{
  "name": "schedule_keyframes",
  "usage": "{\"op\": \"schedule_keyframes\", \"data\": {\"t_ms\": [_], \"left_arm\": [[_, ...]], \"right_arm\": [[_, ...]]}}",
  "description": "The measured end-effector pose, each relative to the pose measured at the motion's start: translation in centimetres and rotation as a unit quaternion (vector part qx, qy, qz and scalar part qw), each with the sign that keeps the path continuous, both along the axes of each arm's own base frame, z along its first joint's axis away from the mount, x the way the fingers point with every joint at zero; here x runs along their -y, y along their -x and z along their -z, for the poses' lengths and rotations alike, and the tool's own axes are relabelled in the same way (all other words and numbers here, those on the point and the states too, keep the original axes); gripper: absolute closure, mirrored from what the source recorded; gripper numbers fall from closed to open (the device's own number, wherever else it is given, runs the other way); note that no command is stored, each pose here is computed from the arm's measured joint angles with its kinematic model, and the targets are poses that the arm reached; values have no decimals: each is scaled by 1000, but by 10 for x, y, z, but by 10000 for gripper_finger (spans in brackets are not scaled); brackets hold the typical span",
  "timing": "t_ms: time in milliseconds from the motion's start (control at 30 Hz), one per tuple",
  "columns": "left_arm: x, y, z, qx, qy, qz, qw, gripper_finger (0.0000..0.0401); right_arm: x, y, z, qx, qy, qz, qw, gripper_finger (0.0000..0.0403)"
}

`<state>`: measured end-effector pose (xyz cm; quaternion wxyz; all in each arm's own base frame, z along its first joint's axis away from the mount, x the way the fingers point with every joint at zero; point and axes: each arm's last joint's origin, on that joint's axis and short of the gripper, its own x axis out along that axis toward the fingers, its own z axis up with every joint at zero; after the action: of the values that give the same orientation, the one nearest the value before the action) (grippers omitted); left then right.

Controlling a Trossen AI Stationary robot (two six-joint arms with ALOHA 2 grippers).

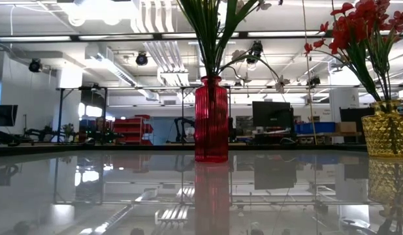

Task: Sort flowers into vase by color
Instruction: Put the left black flower into the yellow vase

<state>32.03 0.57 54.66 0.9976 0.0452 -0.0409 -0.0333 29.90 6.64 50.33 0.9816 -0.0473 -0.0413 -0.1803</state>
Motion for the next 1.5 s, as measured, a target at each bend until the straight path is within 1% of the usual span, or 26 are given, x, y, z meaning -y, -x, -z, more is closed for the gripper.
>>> {"op": "schedule_keyframes", "data": {"t_ms": [167,333,467,600,700,733,867,933,1000,1067,1200,1300,1367,1433,1500], "left_arm": [[0,-10,4,-18,1,0,1000,401],[0,-15,5,-15,12,1,1000,401],[0,-18,8,-20,19,3,1000,401],[0,-19,8,-19,27,5,999,399],[1,-20,8,-20,30,20,999,385],[1,-20,8,-20,29,26,999,377],[2,-19,7,-17,28,29,999,340],[2,-15,5,-21,19,28,999,320],[1,-7,2,-23,7,22,999,302],[1,5,-3,-24,-1,14,1000,287],[1,26,-11,-28,-5,9,1000,266],[1,30,-10,-41,-4,8,999,258],[1,30,-9,-48,0,8,999,257],[1,28,-8,-50,4,2,999,257],[1,23,-4,-57,10,-3,998,258]], "right_arm": [[1,2,0,-5,1,-1,1000,193],[2,9,-5,4,-1,0,1000,227],[3,10,-5,-2,10,2,1000,271],[3,10,-5,-4,15,3,1000,333],[3,10,-5,-10,21,3,1000,378],[4,11,-4,-13,22,3,1000,385],[4,13,-5,-16,26,3,1000,388],[6,19,-8,-17,32,8,999,388],[9,29,-13,-18,38,24,999,389],[13,44,-19,-20,40,38,998,389],[24,82,-31,-13,17,40,999,389],[32,111,-33,-27,-1,37,999,389],[37,129,-30,-54,-9,28,998,390],[41,146,-22,-98,-7,7,995,390],[43,156,-11,-139,-19,-12,990,390]]}}
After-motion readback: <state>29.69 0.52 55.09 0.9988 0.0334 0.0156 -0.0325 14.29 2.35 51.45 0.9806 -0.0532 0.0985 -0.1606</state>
